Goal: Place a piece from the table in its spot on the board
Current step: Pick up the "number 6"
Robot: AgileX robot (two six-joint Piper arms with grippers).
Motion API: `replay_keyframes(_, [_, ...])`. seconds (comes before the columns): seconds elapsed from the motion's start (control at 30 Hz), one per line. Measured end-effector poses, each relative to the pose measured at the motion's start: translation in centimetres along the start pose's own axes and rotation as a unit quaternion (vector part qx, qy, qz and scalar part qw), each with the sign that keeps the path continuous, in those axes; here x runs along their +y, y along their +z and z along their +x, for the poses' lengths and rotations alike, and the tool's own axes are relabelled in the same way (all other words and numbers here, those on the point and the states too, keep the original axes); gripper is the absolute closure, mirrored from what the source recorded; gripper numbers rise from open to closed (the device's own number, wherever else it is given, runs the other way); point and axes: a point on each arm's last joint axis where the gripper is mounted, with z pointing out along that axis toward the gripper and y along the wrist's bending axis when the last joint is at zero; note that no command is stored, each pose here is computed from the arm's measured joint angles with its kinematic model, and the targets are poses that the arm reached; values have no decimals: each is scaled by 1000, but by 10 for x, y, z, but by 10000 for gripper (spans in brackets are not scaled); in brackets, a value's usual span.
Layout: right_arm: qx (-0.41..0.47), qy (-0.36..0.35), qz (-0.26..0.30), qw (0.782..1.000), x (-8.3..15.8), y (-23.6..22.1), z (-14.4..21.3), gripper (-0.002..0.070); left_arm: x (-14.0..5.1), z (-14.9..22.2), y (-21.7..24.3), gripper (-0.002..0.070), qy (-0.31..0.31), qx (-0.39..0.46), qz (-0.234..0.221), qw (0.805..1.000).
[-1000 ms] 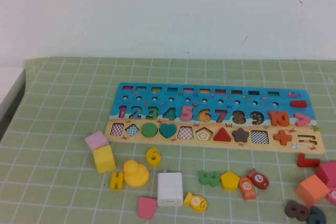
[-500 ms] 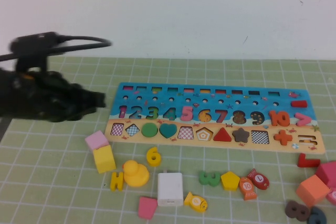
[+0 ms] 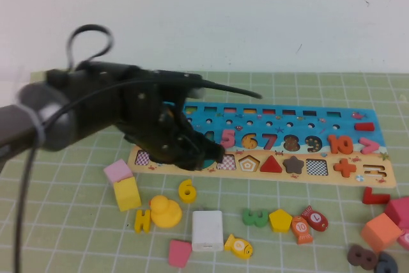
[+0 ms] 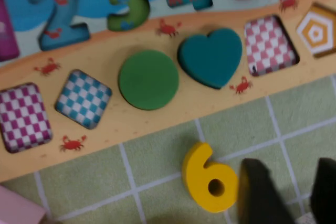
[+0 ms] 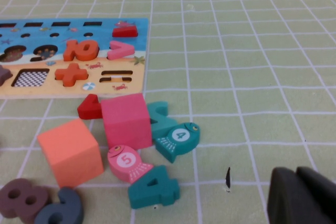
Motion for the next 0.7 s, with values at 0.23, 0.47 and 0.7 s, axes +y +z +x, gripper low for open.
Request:
replay_keyframes(0.23, [0, 0, 0, 1000, 0, 0, 0, 673, -11, -11, 20, 278, -21, 40, -53, 998])
replay_keyframes(0.47, [0, 0, 0, 1000, 0, 0, 0, 673, 0, 1, 51, 264, -48, 107, -101, 988])
replay_keyframes(0.7, [0, 0, 0, 1000, 0, 0, 0, 672, 3, 5, 66, 260, -50, 125, -108, 985])
